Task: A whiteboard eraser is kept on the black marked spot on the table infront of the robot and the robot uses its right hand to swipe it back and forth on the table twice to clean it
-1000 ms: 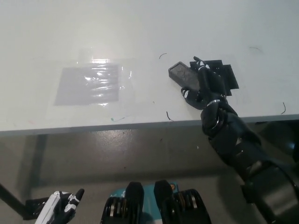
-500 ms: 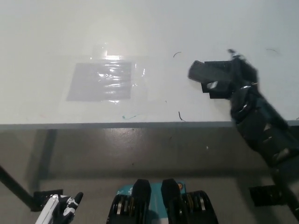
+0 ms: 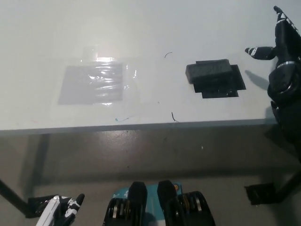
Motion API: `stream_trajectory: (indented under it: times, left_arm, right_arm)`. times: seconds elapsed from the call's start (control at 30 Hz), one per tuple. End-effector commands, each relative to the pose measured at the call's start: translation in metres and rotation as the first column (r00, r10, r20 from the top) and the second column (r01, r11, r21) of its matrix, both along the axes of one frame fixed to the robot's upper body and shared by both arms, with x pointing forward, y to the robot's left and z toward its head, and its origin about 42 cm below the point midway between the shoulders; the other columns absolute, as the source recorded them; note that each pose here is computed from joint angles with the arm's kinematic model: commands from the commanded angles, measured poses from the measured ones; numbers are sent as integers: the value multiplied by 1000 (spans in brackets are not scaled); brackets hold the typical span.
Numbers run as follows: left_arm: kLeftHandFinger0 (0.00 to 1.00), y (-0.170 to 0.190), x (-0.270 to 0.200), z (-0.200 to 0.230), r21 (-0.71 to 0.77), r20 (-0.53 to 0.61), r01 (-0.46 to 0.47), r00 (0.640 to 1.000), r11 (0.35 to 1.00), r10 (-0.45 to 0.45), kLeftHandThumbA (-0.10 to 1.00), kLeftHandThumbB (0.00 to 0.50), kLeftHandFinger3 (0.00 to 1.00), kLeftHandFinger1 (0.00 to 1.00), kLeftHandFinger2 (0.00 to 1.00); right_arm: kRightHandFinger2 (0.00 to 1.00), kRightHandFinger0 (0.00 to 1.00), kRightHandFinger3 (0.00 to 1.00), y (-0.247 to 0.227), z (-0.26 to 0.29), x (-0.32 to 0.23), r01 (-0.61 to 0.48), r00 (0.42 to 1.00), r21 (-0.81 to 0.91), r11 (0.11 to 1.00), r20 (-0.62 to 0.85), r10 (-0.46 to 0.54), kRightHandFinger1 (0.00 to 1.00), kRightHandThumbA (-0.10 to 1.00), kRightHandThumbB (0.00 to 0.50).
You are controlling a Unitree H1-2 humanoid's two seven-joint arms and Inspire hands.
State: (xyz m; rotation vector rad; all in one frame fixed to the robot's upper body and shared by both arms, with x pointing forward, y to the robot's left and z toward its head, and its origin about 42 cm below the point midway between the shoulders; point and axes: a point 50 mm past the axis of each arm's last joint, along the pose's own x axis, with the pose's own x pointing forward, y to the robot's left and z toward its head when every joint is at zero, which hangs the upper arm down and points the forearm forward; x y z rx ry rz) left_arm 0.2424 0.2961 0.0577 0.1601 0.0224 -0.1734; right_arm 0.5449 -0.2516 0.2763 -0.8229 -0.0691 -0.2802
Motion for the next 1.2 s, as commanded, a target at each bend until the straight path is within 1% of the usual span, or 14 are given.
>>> stream_trajectory:
  times: [0.0,0.1,0.17,0.3,0.33,0.37,0.47,0.57,0.63,0.83,0.9,0.97,1.07,1.17]
  left_arm:
    - [0,4,-2,6,5,37,1,999,1000,-1,662,358,0,0,0]
    - [0,5,0,6,11,39,8,999,1000,-9,659,354,0,0,0]
    - [0,6,1,6,23,38,4,999,1000,-5,671,362,0,0,0]
    - [0,5,3,5,10,39,12,999,1000,-12,680,365,0,0,0]
    - [0,4,3,4,9,36,12,999,1000,-12,680,366,0,0,0]
    - [0,5,0,3,0,27,14,1000,1000,-14,673,375,0,0,0]
    - [0,6,2,0,0,19,19,1000,1000,-19,681,391,0,0,0]
    - [0,5,-2,-4,7,9,20,1000,1000,-20,683,386,0,0,0]
    - [0,3,-2,-6,4,2,26,1000,1000,-26,678,380,0,0,0]
    - [0,2,0,-5,14,11,20,1000,1000,-20,678,361,0,0,0]
    - [0,2,2,-3,16,10,22,1000,1000,-22,683,367,0,0,0]
    - [0,2,5,-2,12,15,26,1000,1000,-26,686,359,0,0,0]
    - [0,3,4,-2,10,14,25,1000,1000,-25,685,364,0,0,0]
    - [0,2,3,-3,0,19,26,999,1000,-26,673,371,0,0,0]
  right_arm:
    - [1000,1000,1000,11,215,-167,-439,686,57,897,665,294,1000,1000,443]
    - [1000,1000,1000,21,216,-238,-616,472,78,784,833,288,1000,1000,497]
    - [1000,1000,1000,31,203,-291,-687,330,-7,726,888,321,1000,1000,412]
    - [1000,1000,1000,27,135,-343,-801,47,-222,557,903,427,1000,1000,494]
    - [1000,1000,1000,28,120,-352,-802,39,-220,555,908,416,1000,1000,492]
    - [1000,1000,1000,34,98,-367,-844,13,-210,494,912,411,1000,1000,400]
    - [1000,1000,1000,49,74,-388,-930,-43,-169,327,932,359,1000,997,366]
    - [1000,1000,1000,40,55,-401,-939,77,-73,335,907,415,1000,883,398]
    - [1000,1000,1000,34,35,-418,-954,198,69,291,874,444,1000,887,492]
    - [1000,1000,1000,51,13,-444,-955,288,288,71,845,450,1000,799,468]
    - [1000,1000,1000,54,-5,-443,-920,392,357,165,798,458,1000,766,417]
    - [1000,1000,1000,53,-32,-444,-861,508,441,254,708,491,1000,1000,431]
    - [1000,1000,1000,54,-76,-419,-781,622,524,339,611,489,1000,1000,453]
    - [1000,1000,1000,52,-118,-391,-690,723,572,444,508,469,1000,1000,395]
